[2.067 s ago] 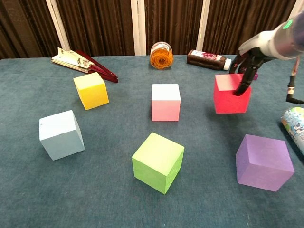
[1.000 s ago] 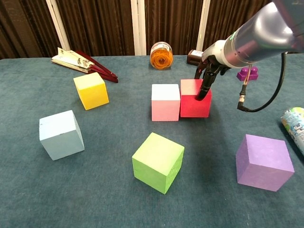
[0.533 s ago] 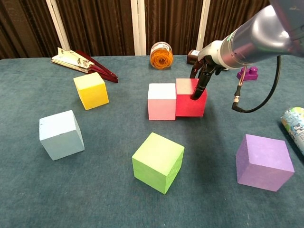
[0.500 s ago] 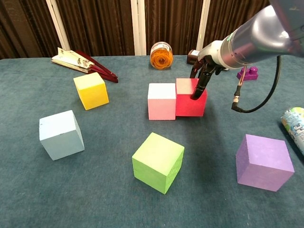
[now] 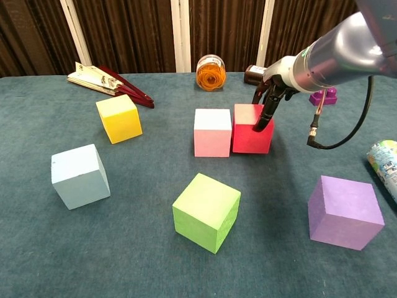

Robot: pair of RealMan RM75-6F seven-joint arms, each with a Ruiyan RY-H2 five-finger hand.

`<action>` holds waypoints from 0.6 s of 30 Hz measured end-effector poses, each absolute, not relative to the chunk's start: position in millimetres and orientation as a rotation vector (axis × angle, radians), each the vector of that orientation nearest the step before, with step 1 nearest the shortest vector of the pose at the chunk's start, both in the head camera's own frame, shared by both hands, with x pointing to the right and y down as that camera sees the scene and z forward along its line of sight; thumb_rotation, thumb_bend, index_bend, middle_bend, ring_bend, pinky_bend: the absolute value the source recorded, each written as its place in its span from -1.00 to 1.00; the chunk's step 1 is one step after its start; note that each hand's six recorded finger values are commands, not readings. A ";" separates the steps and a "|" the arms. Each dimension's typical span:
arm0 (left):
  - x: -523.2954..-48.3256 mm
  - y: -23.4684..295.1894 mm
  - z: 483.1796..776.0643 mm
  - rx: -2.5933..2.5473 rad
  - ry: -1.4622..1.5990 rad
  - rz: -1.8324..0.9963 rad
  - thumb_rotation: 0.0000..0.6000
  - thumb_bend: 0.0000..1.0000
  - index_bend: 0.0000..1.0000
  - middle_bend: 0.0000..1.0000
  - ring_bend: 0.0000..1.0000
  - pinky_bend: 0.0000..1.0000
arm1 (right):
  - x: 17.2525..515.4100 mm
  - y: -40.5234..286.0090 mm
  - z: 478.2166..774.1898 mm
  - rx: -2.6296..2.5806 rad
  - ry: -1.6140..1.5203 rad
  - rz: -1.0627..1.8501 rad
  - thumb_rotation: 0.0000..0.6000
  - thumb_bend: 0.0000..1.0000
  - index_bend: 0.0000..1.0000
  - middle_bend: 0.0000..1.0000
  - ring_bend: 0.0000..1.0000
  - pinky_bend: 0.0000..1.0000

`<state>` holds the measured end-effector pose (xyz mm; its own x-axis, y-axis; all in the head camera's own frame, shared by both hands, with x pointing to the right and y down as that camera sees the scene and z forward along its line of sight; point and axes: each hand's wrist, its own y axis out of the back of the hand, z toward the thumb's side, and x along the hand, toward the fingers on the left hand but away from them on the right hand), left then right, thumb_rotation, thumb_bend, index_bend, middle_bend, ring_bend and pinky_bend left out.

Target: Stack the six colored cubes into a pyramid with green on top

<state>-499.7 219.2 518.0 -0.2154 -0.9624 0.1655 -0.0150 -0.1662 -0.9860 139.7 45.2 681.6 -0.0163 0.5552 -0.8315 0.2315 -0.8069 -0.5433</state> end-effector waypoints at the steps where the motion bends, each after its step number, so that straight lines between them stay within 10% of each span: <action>1: -499.5 219.3 518.0 -1.219 1.282 -1.498 1.00 -0.30 -0.87 -1.00 -1.00 -1.00 | 140.0 45.3 681.9 -2.015 -0.830 1.905 1.00 -0.45 -0.10 -0.27 -0.63 -1.00; 18: -498.8 219.6 518.2 -1.212 1.281 -1.502 1.00 -0.29 -0.87 -1.00 -1.00 -1.00 | 141.3 46.9 687.8 -2.039 -0.834 1.891 1.00 -0.45 -0.10 -0.27 -0.63 -1.00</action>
